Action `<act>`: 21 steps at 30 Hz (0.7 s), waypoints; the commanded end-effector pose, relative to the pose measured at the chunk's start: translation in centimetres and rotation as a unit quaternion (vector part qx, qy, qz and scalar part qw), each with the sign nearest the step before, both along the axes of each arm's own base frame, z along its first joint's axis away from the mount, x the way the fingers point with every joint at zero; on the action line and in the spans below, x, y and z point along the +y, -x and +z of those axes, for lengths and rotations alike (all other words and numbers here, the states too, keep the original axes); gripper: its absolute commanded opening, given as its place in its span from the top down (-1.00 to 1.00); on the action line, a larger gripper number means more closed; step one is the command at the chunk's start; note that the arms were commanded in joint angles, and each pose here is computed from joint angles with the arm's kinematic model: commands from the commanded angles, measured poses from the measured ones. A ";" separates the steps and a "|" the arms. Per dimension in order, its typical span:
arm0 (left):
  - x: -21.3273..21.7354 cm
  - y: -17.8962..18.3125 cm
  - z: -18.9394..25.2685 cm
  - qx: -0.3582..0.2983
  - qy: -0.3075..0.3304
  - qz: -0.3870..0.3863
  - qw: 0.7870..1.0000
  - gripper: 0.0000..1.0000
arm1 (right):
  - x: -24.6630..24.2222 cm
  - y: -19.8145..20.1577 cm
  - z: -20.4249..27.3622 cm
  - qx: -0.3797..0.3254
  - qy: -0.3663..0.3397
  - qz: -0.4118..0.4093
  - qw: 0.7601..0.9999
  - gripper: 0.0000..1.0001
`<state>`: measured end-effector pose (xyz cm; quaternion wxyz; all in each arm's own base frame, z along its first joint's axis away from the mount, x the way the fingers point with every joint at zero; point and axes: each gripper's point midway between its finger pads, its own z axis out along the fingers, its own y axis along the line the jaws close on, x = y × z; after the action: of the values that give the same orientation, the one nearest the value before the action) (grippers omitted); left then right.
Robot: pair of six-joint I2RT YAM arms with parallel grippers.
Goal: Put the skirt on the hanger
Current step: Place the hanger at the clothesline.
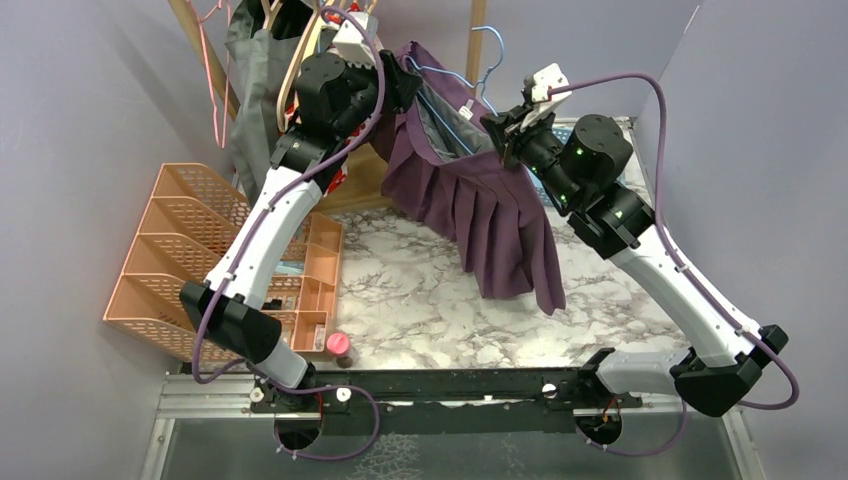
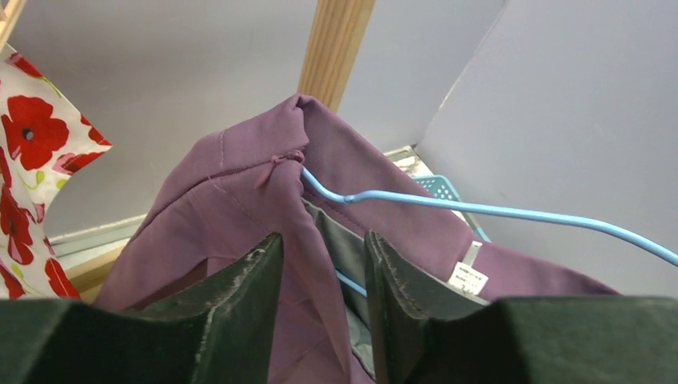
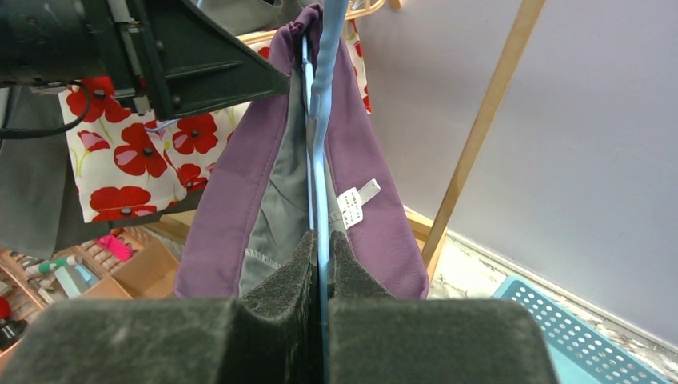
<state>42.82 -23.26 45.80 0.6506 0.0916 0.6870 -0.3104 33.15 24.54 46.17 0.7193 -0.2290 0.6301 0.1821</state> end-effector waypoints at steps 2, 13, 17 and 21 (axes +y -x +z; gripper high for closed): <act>0.3 -1.4 1.8 -0.027 -0.015 0.017 0.999 0.21 | -0.5 1.0 7.5 -0.084 -0.080 0.005 0.993 0.98; 0.0 -2.9 2.0 -0.043 -0.044 0.019 0.998 0.55 | 0.1 0.0 8.0 -0.082 -0.084 -0.001 0.993 0.98; 0.5 -3.8 1.1 -0.033 -0.059 0.039 0.997 0.31 | 0.2 -0.3 8.1 -0.082 -0.084 -0.002 0.993 0.98; 1.3 -4.3 0.8 -0.025 -0.070 0.065 0.995 0.21 | 0.3 -0.4 8.1 -0.081 -0.084 -0.002 0.993 0.98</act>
<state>46.37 -23.41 46.25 0.6693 0.1163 0.6883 -0.2547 34.78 25.93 46.87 0.7190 -0.2238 0.6308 0.1873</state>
